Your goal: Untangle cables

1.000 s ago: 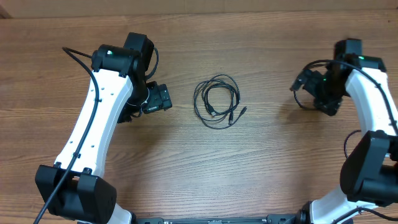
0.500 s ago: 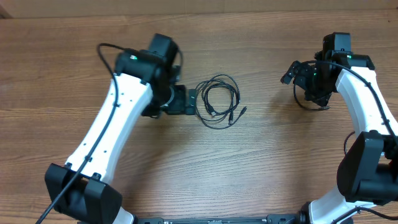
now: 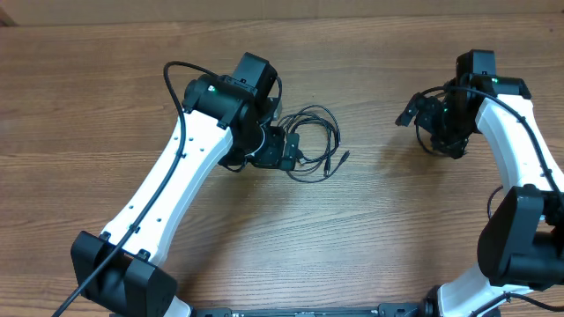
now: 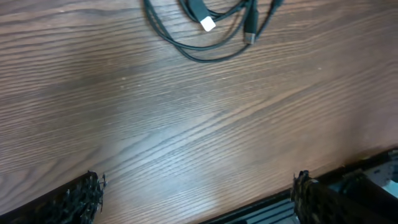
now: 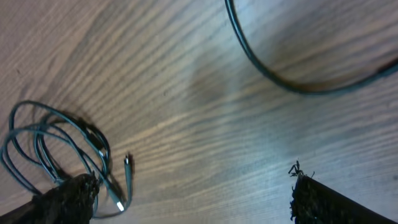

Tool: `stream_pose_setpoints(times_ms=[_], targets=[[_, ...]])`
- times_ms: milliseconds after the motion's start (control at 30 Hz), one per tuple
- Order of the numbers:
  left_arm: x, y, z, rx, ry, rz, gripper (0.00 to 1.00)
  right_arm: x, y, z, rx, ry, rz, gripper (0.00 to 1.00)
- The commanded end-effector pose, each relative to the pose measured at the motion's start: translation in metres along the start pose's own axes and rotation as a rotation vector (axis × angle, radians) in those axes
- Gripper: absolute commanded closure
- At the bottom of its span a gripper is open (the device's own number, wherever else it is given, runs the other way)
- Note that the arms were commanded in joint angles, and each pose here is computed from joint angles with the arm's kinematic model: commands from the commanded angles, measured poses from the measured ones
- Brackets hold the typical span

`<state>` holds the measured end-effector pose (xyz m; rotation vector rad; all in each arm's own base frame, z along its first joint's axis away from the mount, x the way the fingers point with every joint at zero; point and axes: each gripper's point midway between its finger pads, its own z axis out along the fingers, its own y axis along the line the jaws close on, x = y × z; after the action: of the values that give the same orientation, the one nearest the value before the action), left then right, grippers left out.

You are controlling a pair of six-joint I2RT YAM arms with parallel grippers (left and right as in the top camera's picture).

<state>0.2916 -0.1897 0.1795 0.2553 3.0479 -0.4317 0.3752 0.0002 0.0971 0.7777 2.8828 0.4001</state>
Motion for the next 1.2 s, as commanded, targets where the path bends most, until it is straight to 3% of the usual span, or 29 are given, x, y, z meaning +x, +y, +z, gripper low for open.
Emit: stream_pose_setpoints(times_ms=[0,267,967,1167], targets=[[0.002,-0.011,0.007,0.039,0.015,0.036,0.00,0.003,0.002,0.002,-0.012,0.013,-0.005,0.00],[-0.024,-0.022,0.005,0.075,-0.090,0.068,0.00,-0.005,0.007,0.002,-0.030,-0.019,-0.014,0.00],[-0.038,-0.027,0.003,0.088,-0.151,0.122,0.00,-0.016,0.011,0.001,-0.051,-0.060,0.032,0.00],[-0.042,-0.028,0.003,0.094,-0.167,0.118,0.00,-0.025,-0.008,0.000,0.059,-0.118,0.029,0.00]])
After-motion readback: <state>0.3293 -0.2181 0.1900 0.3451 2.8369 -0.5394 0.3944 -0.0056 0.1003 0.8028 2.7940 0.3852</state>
